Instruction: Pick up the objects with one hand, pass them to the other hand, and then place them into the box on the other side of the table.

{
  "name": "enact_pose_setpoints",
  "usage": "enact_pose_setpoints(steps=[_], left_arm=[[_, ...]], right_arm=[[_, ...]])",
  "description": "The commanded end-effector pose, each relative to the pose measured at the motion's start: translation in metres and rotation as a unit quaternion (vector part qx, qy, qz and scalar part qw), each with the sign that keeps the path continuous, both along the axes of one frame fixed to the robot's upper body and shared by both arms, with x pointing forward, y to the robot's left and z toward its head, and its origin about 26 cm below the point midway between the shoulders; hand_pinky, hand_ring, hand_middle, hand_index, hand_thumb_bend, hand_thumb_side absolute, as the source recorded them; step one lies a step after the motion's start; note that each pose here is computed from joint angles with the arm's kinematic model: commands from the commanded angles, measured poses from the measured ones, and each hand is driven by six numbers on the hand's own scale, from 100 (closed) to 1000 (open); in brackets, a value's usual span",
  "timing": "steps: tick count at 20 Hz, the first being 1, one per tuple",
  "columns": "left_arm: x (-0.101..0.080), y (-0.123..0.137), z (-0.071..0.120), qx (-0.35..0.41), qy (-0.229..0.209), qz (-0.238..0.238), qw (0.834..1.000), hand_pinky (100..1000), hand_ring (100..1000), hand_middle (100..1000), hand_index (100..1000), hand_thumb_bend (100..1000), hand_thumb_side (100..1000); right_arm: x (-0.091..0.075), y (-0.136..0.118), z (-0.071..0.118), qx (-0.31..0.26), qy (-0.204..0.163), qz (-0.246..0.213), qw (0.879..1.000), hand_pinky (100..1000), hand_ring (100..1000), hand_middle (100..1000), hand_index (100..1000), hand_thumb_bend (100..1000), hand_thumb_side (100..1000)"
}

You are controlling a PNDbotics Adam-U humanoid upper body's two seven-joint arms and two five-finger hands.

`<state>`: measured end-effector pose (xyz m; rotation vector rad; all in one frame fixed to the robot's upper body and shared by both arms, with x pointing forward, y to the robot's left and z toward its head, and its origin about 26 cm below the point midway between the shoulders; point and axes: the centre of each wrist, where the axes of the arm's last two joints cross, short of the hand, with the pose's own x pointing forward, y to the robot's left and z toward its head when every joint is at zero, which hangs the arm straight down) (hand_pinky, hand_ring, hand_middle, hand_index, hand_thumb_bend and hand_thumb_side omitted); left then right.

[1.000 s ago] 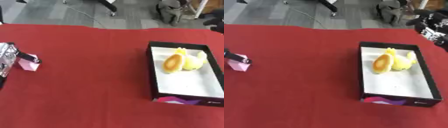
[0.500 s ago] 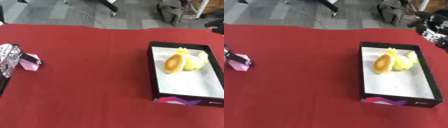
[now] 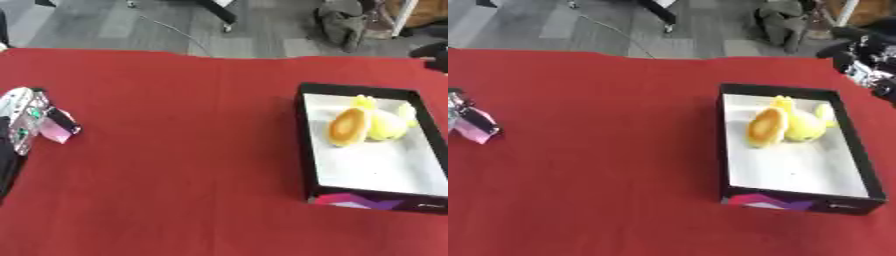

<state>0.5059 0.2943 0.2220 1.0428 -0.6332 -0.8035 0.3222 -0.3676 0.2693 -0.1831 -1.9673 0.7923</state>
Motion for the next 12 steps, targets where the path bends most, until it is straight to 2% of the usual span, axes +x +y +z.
enact_pose_setpoints(steps=[1, 3, 4, 8, 12], left_arm=[[-0.001, 0.001, 0.024, -0.099, 0.049, 0.097, 0.989, 900, 859, 748, 597, 100, 211], [-0.001, 0.001, 0.025, -0.101, 0.044, 0.095, 0.989, 900, 859, 748, 597, 100, 211], [-0.001, 0.0, 0.026, -0.101, 0.042, 0.094, 0.99, 860, 810, 714, 572, 100, 228], [-0.005, -0.021, 0.068, -0.09, -0.027, 0.041, 0.995, 822, 767, 684, 566, 100, 238], [-0.017, -0.033, 0.08, -0.069, -0.076, 0.001, 0.995, 804, 745, 653, 562, 100, 254]], right_arm=[[-0.002, -0.004, 0.011, -0.01, -0.013, -0.004, 1.0, 1000, 1000, 809, 1000, 100, 585], [-0.002, -0.004, 0.011, -0.01, -0.013, -0.004, 1.0, 1000, 1000, 809, 1000, 100, 585], [-0.002, -0.004, 0.011, -0.01, -0.014, -0.003, 1.0, 1000, 1000, 809, 1000, 100, 578], [-0.003, -0.006, 0.012, -0.001, -0.015, -0.005, 1.0, 1000, 1000, 808, 1000, 100, 573], [-0.004, -0.008, 0.013, 0.005, -0.016, -0.006, 1.0, 1000, 1000, 808, 1000, 100, 564]])
